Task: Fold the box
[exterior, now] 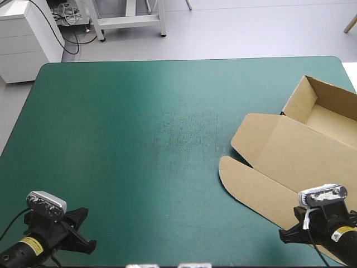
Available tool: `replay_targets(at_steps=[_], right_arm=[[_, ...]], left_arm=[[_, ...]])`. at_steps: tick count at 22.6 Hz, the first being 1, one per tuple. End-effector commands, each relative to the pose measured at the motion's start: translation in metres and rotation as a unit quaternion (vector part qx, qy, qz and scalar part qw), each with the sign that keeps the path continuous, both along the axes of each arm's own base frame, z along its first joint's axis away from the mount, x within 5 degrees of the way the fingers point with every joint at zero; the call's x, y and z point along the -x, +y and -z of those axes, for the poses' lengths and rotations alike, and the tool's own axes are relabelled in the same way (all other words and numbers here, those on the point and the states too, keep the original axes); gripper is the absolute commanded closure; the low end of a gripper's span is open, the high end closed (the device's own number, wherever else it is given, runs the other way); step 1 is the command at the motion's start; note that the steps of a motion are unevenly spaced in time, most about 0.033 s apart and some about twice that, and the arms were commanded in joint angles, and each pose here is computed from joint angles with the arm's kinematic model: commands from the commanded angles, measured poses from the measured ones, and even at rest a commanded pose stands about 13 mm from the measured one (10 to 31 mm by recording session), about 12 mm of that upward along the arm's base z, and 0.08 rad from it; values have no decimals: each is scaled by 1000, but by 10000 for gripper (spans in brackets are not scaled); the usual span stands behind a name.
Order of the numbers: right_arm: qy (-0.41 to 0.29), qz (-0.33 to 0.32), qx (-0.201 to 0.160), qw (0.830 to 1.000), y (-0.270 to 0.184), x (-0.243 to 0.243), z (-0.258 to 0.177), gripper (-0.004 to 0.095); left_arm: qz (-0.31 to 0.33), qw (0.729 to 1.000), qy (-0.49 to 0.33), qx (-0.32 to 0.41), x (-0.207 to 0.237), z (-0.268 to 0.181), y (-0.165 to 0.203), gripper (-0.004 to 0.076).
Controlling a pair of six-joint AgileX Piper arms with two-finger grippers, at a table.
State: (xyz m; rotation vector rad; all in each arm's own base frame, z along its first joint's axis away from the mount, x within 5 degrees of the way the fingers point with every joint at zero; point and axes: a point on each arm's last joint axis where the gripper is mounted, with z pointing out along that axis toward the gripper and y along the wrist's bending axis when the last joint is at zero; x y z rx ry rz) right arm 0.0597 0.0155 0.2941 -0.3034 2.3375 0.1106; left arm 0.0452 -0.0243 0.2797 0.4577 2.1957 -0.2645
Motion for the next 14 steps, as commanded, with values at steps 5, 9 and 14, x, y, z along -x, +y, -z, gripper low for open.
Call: replay_targets(at_steps=[5,9,14], right_arm=[[-58,-3,-6,998,1,8,12,910],[-75,1,-6,997,1,6,10,910],[-78,2,-6,997,0,6,9,910]], left_arm=[[10,999,-42,14,-4,-13,-3,731],[8,999,-47,21,-6,-11,-4,731],[8,999,-47,21,-6,-11,-4,731]])
